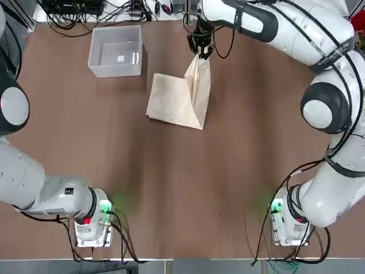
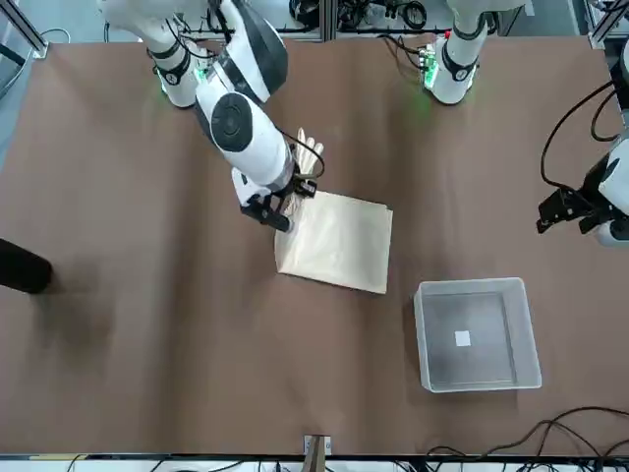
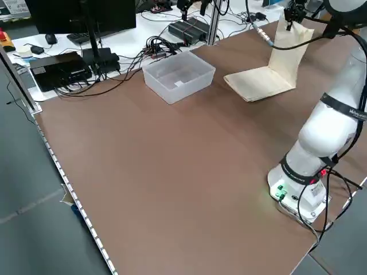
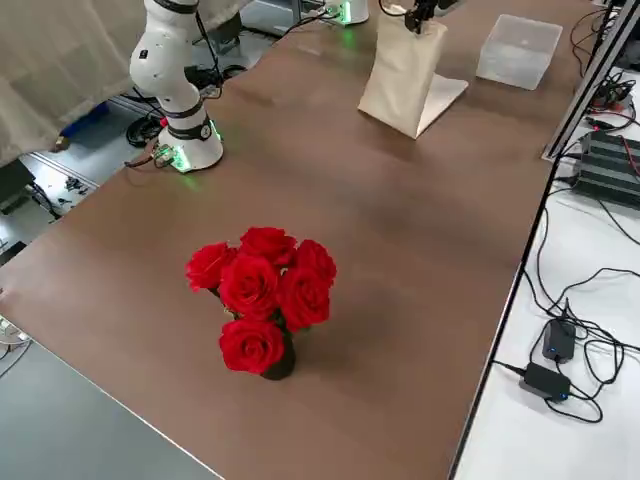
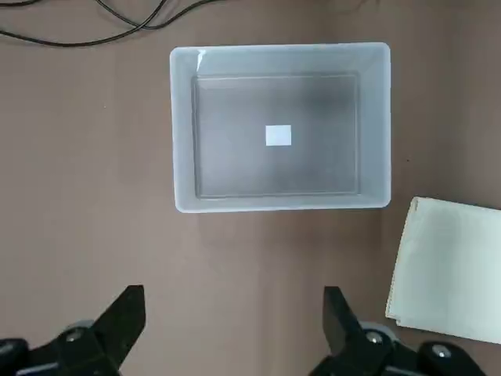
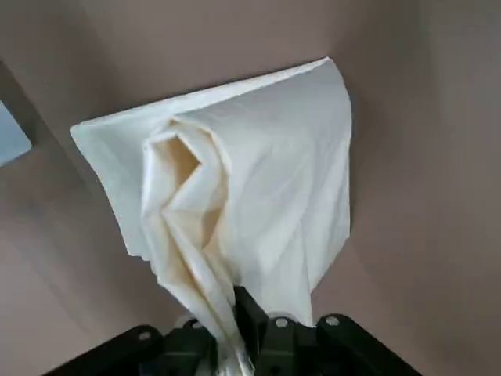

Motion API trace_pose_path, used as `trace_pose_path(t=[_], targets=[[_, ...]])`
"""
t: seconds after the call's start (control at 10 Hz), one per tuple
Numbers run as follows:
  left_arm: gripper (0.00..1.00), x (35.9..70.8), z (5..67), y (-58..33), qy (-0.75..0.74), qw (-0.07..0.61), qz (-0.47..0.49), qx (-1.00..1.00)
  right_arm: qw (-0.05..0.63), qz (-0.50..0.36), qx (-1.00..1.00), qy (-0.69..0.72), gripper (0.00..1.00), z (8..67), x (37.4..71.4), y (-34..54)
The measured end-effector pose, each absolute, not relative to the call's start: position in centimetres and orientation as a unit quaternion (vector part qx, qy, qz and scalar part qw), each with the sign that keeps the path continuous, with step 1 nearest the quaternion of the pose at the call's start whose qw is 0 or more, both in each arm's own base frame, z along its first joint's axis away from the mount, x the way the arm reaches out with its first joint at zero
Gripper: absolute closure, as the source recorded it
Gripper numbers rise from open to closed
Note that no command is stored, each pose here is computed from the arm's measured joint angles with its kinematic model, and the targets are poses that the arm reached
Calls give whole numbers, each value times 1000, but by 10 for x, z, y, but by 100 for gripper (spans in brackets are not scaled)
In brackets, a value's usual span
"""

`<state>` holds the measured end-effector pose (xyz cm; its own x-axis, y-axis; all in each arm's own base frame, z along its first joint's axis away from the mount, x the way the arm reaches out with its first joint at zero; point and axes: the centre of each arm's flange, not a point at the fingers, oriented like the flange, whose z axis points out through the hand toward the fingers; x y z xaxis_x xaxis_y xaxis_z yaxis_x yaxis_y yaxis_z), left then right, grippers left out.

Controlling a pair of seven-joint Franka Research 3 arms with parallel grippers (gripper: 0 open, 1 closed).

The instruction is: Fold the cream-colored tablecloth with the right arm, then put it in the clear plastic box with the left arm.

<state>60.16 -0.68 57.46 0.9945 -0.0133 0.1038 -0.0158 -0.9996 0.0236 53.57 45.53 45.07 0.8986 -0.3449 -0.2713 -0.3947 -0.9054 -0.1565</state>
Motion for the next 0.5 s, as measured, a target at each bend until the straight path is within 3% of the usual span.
trace_pose_path(t=[0.5], targets=[[0,602,574,-7,-7,12,52,999,115,116,-968,191,92,439,555,470]])
